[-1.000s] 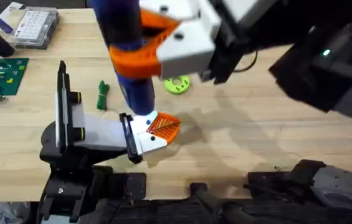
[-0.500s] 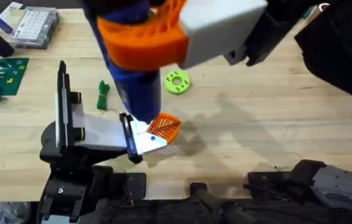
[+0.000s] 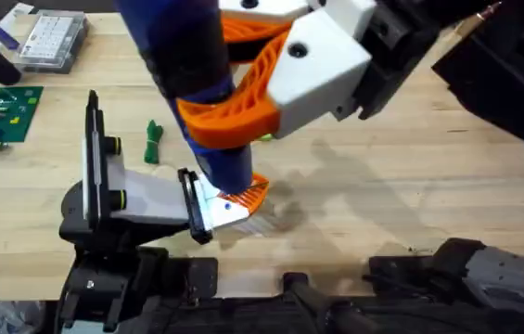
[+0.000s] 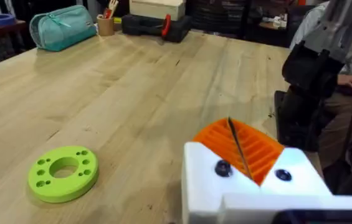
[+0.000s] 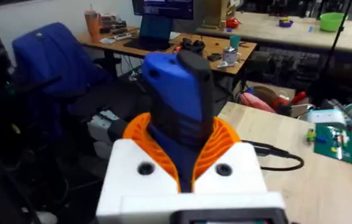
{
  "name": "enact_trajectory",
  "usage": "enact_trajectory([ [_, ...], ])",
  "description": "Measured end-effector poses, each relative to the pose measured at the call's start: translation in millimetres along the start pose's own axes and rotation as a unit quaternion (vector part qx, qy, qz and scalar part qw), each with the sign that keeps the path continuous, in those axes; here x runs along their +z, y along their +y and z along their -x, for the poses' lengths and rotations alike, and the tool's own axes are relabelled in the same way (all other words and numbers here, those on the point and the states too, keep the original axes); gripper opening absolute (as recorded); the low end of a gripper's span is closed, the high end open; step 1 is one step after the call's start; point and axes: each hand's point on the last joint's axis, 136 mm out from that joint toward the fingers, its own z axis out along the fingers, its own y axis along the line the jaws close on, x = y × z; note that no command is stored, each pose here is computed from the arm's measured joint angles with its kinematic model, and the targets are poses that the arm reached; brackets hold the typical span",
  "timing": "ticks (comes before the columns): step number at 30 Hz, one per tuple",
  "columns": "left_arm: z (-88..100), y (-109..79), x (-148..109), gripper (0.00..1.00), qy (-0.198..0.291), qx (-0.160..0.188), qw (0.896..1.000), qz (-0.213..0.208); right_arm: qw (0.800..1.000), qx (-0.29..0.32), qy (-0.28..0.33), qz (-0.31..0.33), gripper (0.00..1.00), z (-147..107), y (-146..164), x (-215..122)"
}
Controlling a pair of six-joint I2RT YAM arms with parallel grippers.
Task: Pick up the gripper from the table and insert it into the empty holder that is missing its gripper. Then pick up a screw, insert it into the mounting hole, and use the screwdriver to tighten it. Finally, clean up the table by picking up the vegetable and placing it into the bucket.
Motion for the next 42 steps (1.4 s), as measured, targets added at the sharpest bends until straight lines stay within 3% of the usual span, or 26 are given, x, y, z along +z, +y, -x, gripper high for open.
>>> enact_trajectory([
  [13, 0.0, 0.0, 0, 0.01, 0.0, 0.0, 1.0, 0.0, 0.999, -0.037, -0.004, -0.031, 0.06, -12, -11, 0],
  [30, 0.0, 0.0, 0, 0.01, 0.0, 0.0, 1.0, 0.0, 0.999, -0.012, 0.005, -0.038, 0.061, -54, -41, 17],
  [42, 0.0, 0.1, 0, 0.01, 0.0, 0.0, 1.0, 0.0, 0.999, -0.006, 0.007, -0.041, 0.06, -58, -44, 15],
])
